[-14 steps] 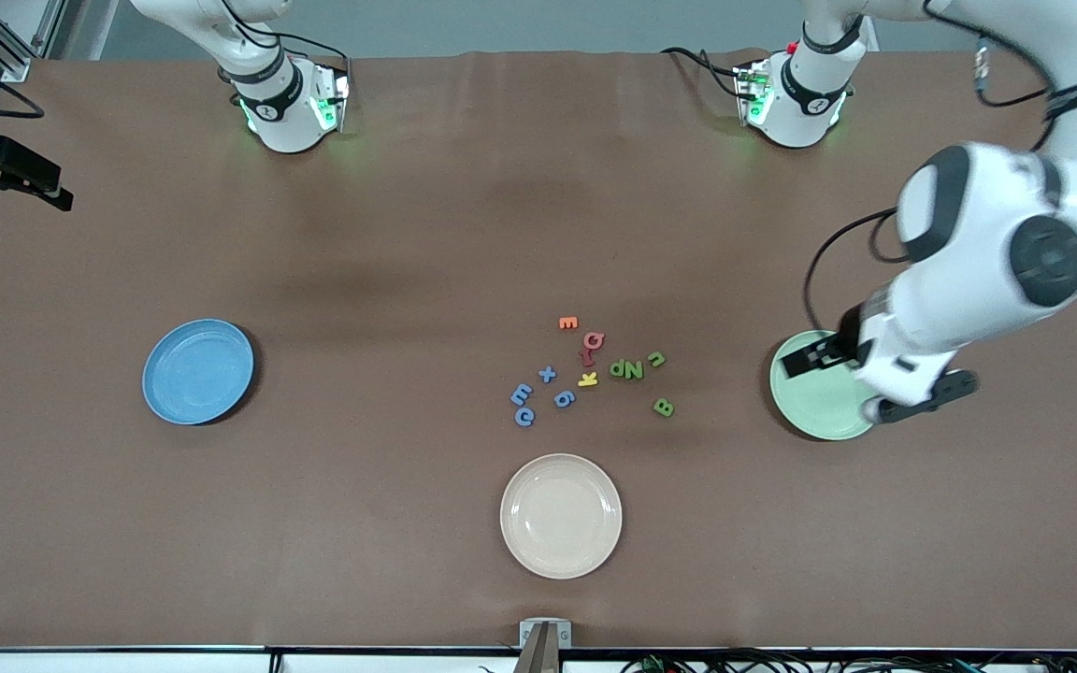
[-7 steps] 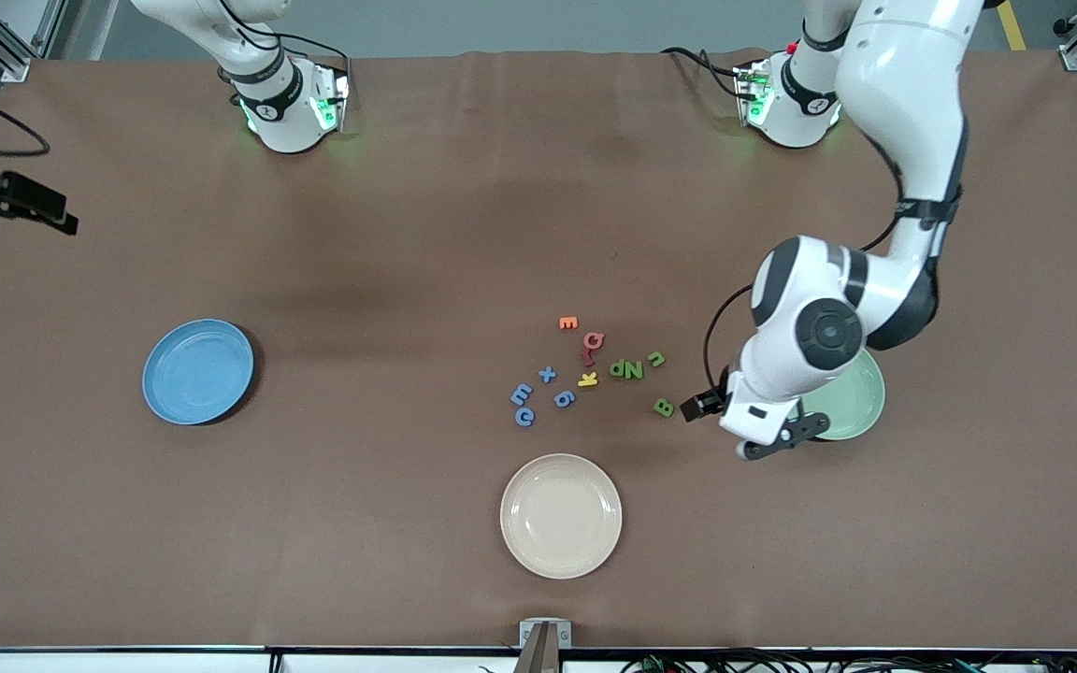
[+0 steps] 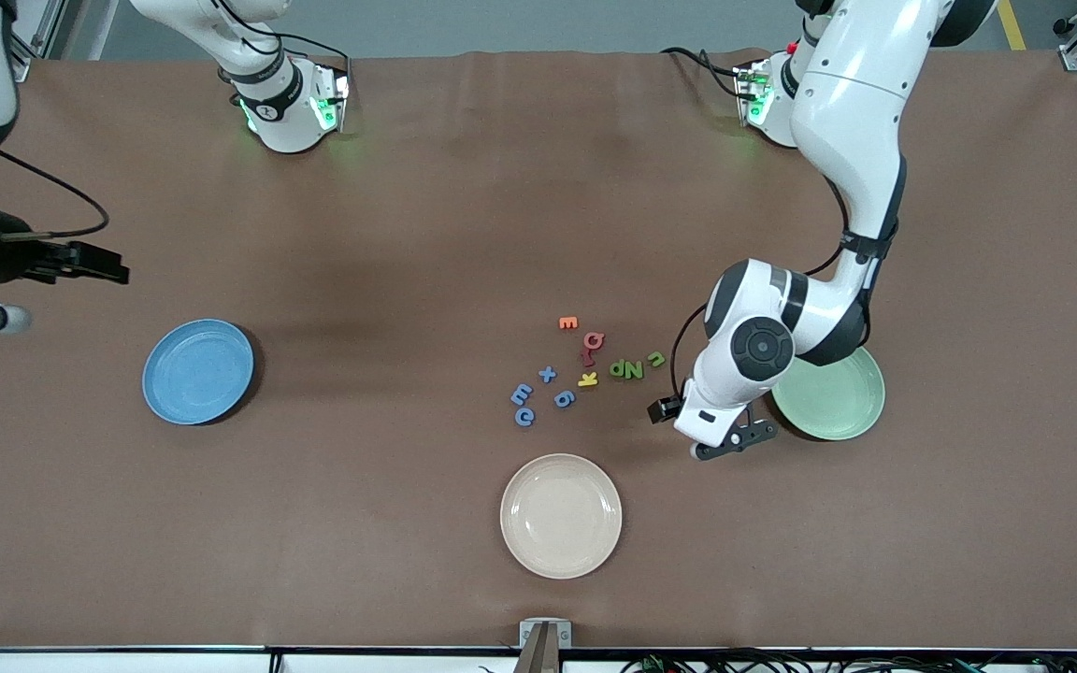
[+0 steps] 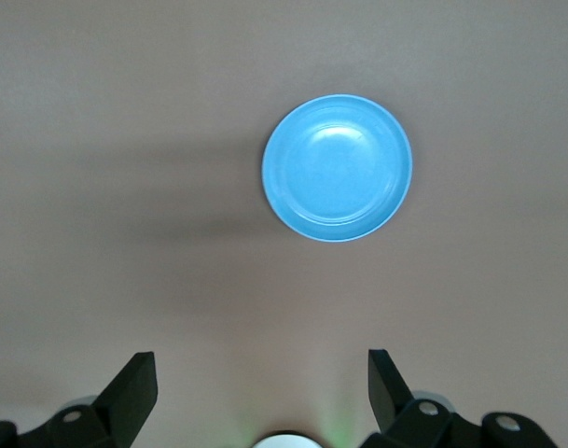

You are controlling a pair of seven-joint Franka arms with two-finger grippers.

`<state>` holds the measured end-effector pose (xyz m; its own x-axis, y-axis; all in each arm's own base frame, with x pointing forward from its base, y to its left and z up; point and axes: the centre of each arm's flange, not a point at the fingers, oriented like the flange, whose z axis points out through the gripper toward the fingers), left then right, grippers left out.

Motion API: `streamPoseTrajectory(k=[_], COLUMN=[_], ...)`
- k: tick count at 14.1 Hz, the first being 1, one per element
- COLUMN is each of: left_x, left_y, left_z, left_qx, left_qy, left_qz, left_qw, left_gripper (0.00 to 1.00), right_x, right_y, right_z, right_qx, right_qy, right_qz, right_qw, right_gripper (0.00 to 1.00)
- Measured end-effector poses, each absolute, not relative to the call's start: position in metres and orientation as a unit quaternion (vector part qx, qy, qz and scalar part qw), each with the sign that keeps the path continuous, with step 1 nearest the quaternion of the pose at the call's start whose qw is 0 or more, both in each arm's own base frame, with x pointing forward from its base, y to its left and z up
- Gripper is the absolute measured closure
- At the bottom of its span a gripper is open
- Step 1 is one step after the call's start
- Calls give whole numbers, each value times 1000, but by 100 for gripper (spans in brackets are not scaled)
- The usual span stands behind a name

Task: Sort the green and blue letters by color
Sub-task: 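Reach the left gripper to the green B while the right gripper approaches letters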

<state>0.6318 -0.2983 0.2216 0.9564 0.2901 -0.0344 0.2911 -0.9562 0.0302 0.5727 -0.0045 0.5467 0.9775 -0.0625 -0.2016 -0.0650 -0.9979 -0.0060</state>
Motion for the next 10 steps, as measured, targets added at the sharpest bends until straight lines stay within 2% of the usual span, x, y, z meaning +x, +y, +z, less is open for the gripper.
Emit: streamPoseTrajectory(k=[4, 9, 10], left_x=[627, 619, 617], left_y=[-309, -322, -324], left_z=[204, 186, 182], left_qx=[990, 992, 992], left_qy=[139, 128, 127], left_qz=[-12, -13, -14], left_qw=[17, 15, 14], left_gripper=[2, 4, 8], right_x=[580, 591, 588], right_y=[75, 184, 215], right_z=[536, 488, 475], right_qx=[-994, -987, -986], right_qy=[65, 138, 150], right_qz=[89, 75, 74], right_qw=[22, 29, 25], right_gripper=[0, 0, 0])
